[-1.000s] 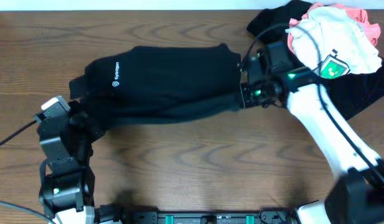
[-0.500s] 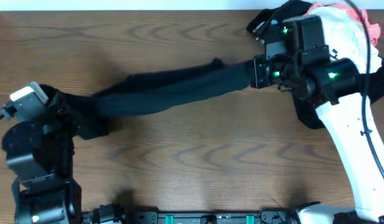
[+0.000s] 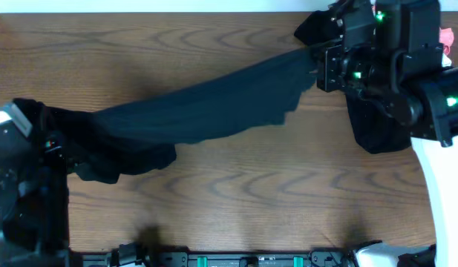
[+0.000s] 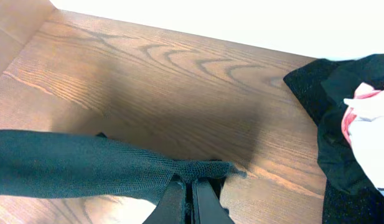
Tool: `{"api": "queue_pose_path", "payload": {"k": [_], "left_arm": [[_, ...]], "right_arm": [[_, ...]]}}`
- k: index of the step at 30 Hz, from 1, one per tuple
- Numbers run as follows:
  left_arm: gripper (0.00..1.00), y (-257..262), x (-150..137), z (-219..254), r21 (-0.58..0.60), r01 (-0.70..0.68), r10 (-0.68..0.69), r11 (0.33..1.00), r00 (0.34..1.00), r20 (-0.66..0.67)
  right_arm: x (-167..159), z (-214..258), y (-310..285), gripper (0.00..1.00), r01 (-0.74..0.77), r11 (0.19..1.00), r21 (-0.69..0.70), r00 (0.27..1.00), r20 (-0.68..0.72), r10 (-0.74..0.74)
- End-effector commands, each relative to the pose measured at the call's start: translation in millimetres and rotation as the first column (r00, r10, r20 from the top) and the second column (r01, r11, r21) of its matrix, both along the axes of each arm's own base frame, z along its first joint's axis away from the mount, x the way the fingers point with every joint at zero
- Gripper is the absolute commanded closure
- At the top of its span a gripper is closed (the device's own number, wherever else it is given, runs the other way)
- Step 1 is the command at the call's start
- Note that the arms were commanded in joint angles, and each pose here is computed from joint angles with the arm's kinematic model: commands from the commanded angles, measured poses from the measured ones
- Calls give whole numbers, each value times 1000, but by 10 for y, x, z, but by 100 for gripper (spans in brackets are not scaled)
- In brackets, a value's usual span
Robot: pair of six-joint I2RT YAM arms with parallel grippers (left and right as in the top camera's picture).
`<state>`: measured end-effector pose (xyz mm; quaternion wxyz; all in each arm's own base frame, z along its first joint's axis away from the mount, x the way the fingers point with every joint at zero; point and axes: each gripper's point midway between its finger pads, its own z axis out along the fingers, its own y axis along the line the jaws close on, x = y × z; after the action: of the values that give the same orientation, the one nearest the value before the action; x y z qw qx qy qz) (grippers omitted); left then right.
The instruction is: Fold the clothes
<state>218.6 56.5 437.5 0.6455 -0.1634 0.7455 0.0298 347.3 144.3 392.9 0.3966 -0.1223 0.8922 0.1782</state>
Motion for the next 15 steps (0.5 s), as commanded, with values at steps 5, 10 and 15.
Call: {"api": "queue_pose_path", "payload": {"k": [5,10,15], "left_arm": [[94,-51,-227,361,38,1,-3,999,998,66],[94,-128,-341,382,30,30,-31,999,999,44],[94,-210,-469,352,11,60,-60,998,998,7]], "right_arm": [[-180,371,-125,99,32,999,18,998,61,-33],[-296,461,-247,99,76,997,-6,995,62,-76],[-424,489,-302,99,100,995,0,994,34,-100]]}}
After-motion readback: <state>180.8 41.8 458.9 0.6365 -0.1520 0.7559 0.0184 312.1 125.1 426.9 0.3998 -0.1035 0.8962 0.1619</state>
